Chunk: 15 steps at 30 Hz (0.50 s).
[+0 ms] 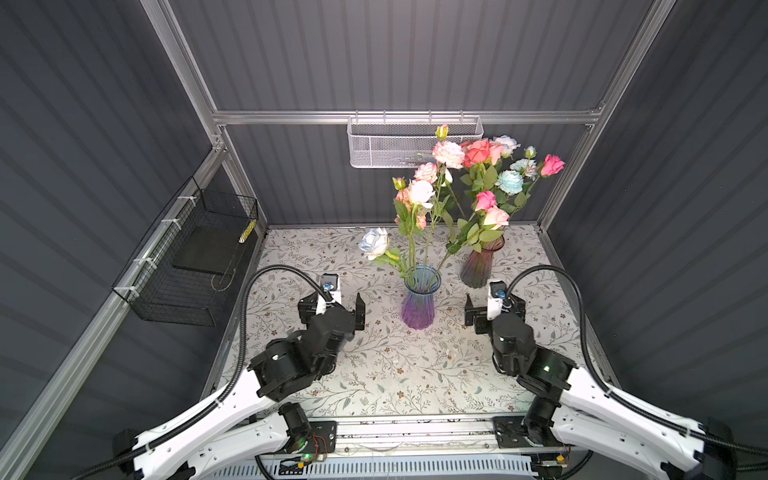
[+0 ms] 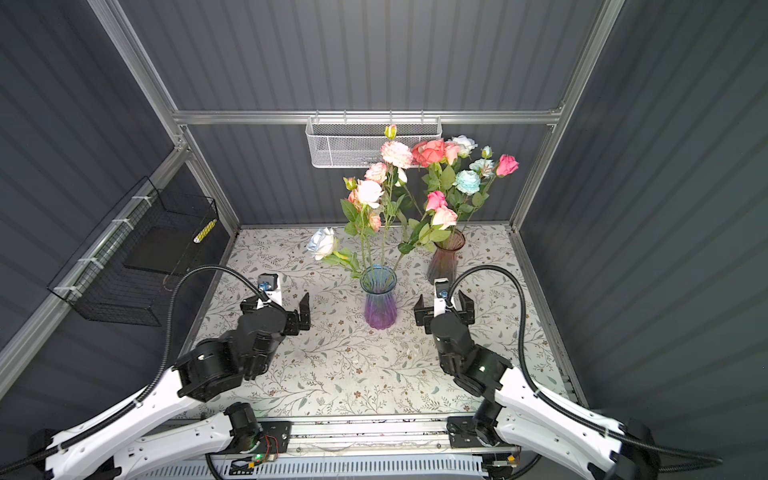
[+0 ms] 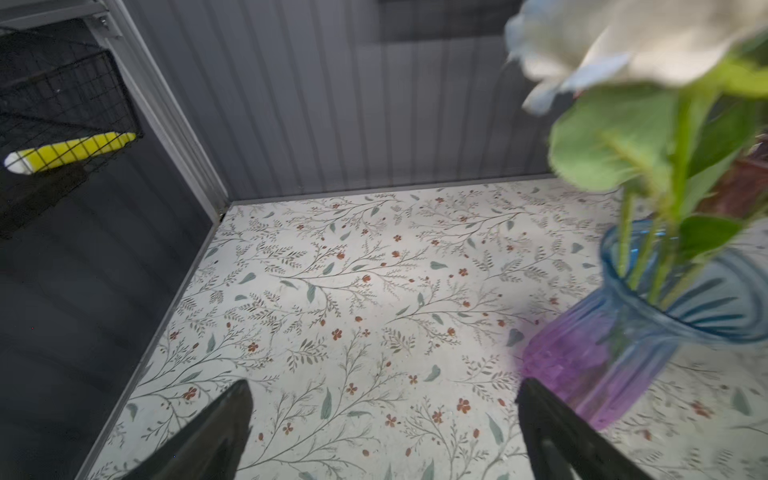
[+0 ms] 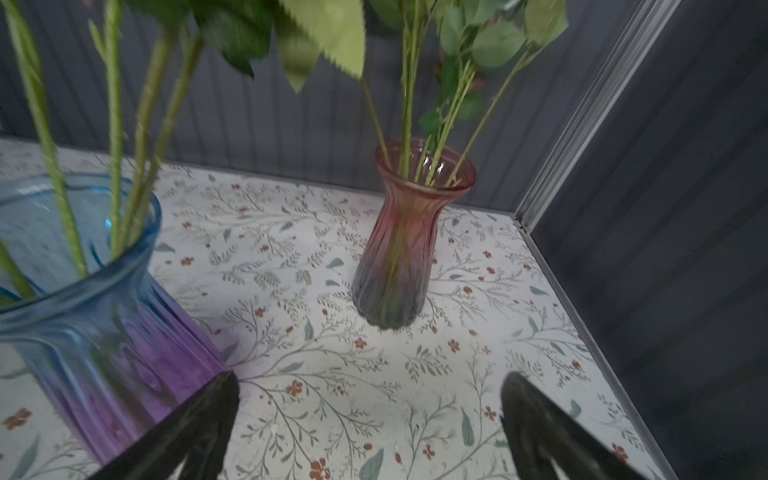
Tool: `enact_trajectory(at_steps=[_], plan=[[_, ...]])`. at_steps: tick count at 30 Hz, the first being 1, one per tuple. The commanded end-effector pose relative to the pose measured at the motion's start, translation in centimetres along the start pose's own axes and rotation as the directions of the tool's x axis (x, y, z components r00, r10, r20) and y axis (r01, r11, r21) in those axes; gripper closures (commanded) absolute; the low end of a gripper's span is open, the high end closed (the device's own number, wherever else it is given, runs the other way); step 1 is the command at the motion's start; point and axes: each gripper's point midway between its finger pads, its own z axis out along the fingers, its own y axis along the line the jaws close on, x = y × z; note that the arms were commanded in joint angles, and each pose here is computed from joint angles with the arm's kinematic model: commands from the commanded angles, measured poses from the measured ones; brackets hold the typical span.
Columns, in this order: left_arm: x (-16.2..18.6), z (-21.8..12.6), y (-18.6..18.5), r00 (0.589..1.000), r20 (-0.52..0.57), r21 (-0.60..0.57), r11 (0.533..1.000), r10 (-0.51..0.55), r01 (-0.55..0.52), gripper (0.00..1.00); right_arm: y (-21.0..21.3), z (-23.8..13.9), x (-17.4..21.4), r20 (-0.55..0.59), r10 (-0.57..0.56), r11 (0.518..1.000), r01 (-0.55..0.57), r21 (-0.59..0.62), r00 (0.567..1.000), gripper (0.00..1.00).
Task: Arrange the flowers into the vase
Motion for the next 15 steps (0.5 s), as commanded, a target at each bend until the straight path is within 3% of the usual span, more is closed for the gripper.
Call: enact_trajectory(at_steps=[1, 4, 6, 9, 11, 15], plan=[[0.6, 0.9, 1.8, 0.997, 0.065, -0.167, 0.985, -0.040, 0.051, 0.00, -1.7, 0.0, -3.3, 0.096, 0.062, 0.991, -0.073, 0.113, 0.993, 0.01], [1.2, 1.4, 2.2, 0.993, 0.077, -0.231, 0.970, 0.088, -0.069, 0.00, -1.5, 0.2, -3.4, 0.130, 0.012, 0.998, -0.021, 0.063, 0.991, 0.01], [1.6, 1.9, 1.2, 0.979, 0.074, -0.193, 0.966, 0.192, -0.175, 0.00, -2.3, 0.3, -3.1, 0.130, 0.028, 0.998, -0.034, 0.044, 0.991, 0.01], [2.4, 2.2, 0.0, 0.962, 0.091, -0.125, 0.961, 0.259, -0.246, 0.00, -3.4, 0.4, -2.7, 0.125, 0.090, 0.996, -0.089, -0.019, 0.988, 0.01], [2.7, 2.3, -0.7, 0.957, 0.128, -0.077, 0.964, 0.261, -0.253, 0.00, -2.4, 0.4, -2.2, 0.153, 0.038, 0.994, -0.022, -0.110, 0.987, 0.01], [2.7, 2.9, 0.3, 0.955, 0.219, -0.067, 0.980, 0.199, -0.189, 0.00, -2.6, 1.0, -2.0, 0.240, 0.026, 0.997, -0.007, -0.081, 0.970, 0.01]])
